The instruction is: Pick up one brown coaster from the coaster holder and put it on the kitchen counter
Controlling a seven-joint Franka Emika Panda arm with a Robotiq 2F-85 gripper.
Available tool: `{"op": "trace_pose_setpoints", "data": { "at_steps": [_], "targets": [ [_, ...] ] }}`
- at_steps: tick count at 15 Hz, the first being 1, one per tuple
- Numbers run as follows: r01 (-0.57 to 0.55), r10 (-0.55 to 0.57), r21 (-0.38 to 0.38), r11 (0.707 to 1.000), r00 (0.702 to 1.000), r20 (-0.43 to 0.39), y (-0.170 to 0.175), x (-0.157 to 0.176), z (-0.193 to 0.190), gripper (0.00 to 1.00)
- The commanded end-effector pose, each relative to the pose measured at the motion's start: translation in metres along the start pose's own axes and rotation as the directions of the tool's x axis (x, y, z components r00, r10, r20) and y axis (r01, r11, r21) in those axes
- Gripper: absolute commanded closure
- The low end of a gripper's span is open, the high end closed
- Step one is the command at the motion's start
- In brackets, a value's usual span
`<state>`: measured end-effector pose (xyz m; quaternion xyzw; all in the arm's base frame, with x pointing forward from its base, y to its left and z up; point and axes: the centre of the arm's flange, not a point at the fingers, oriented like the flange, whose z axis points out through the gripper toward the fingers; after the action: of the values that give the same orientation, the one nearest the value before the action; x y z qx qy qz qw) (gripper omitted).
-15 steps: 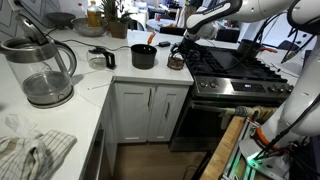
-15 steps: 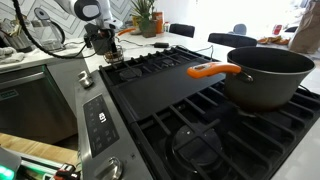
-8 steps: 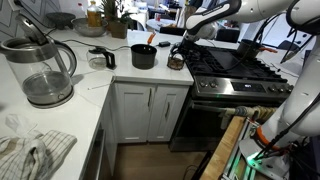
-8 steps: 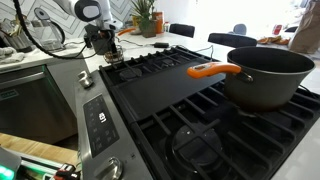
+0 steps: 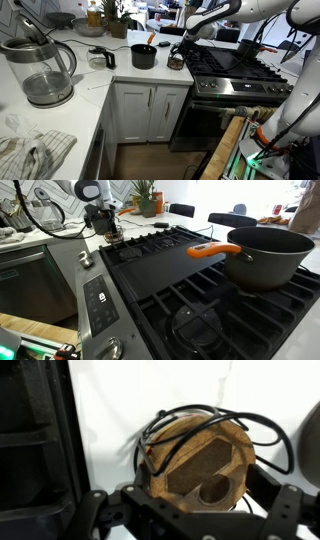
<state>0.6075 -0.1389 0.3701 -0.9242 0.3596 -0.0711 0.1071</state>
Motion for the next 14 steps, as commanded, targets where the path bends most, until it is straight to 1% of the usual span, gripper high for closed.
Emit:
{"op": "trace_pose_setpoints", "data": {
  "at_steps": [1,14],
  "targets": [
    [0.004,-0.004,-0.013,1.0,1.0,-0.002,0.0001,-0.0019,-0.0005,0.0],
    [0.008,-0.008,-0.001,1.0,1.0,-0.024,-0.0035,0.0001,-0.0059,0.0]
  ]
}}
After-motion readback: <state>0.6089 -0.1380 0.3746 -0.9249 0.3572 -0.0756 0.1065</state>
